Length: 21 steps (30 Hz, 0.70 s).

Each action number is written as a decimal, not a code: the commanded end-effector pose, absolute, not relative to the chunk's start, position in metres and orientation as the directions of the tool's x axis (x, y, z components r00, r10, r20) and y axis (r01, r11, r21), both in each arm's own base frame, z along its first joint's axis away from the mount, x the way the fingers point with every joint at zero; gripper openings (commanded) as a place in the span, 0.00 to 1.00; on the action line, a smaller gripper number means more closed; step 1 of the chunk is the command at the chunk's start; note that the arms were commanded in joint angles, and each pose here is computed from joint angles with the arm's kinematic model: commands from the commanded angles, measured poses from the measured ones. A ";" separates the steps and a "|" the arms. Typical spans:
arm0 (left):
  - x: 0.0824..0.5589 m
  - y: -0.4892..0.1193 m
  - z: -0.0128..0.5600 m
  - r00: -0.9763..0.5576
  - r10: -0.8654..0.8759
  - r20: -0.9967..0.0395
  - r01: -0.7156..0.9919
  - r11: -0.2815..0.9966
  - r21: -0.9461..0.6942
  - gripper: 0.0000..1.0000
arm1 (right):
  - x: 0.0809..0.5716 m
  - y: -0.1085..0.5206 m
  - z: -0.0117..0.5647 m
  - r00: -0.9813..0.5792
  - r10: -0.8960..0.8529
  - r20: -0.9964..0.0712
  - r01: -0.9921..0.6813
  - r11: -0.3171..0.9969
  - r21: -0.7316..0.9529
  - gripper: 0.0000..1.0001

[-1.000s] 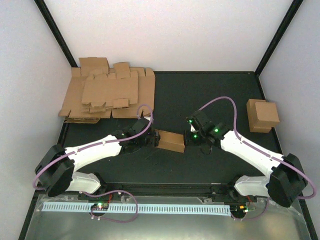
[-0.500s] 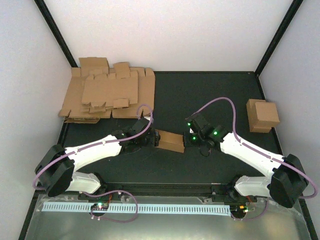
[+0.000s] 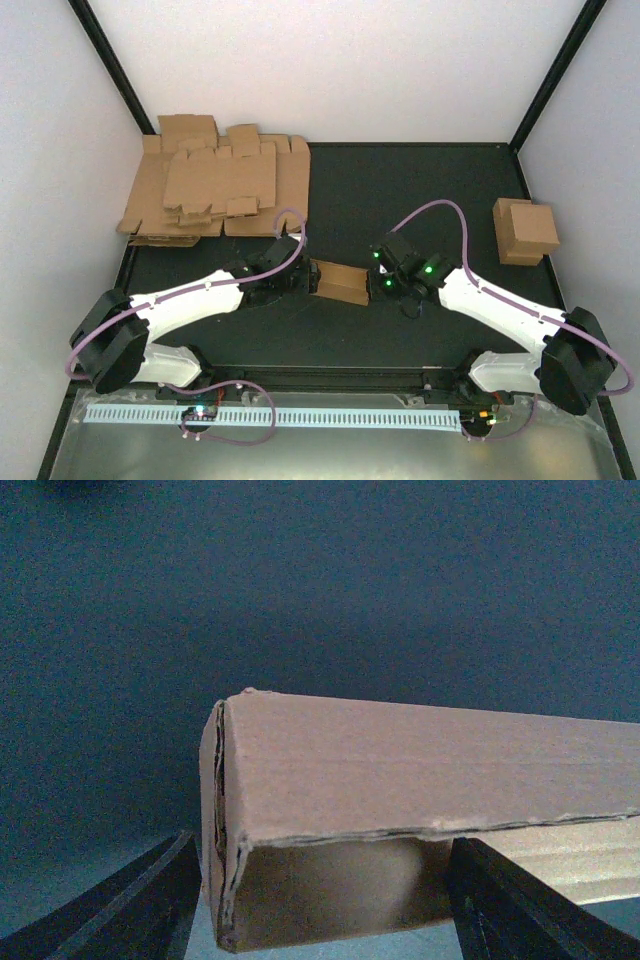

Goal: Fold the paper box

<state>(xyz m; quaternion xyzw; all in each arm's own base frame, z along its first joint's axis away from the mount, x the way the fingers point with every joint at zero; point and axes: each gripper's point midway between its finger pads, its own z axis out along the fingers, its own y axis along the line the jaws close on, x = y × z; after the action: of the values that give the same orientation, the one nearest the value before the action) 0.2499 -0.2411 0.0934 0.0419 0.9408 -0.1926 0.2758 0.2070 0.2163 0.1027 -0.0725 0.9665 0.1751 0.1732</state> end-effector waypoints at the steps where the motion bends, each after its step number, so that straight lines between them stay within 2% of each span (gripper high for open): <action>1: 0.236 -0.232 0.074 -0.881 0.024 -0.472 0.173 0.945 -0.277 0.70 | 0.208 0.219 0.114 -0.920 -0.072 -0.384 -0.210 0.920 0.331 0.25; 9: 0.236 -0.232 0.073 -0.882 0.025 -0.471 0.175 0.945 -0.277 0.70 | 0.215 0.222 0.126 -0.910 -0.037 -0.414 -0.196 0.917 0.348 0.25; 21: 0.236 -0.232 0.074 -0.882 0.023 -0.471 0.175 0.944 -0.280 0.70 | 0.216 0.227 0.123 -0.916 -0.014 -0.400 -0.178 0.910 0.374 0.07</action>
<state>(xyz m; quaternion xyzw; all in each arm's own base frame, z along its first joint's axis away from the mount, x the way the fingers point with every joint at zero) 0.2500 -0.2410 0.0934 0.0419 0.9408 -0.1925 0.2759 0.2107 0.2188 0.1125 -0.0578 0.9628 0.1878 0.1855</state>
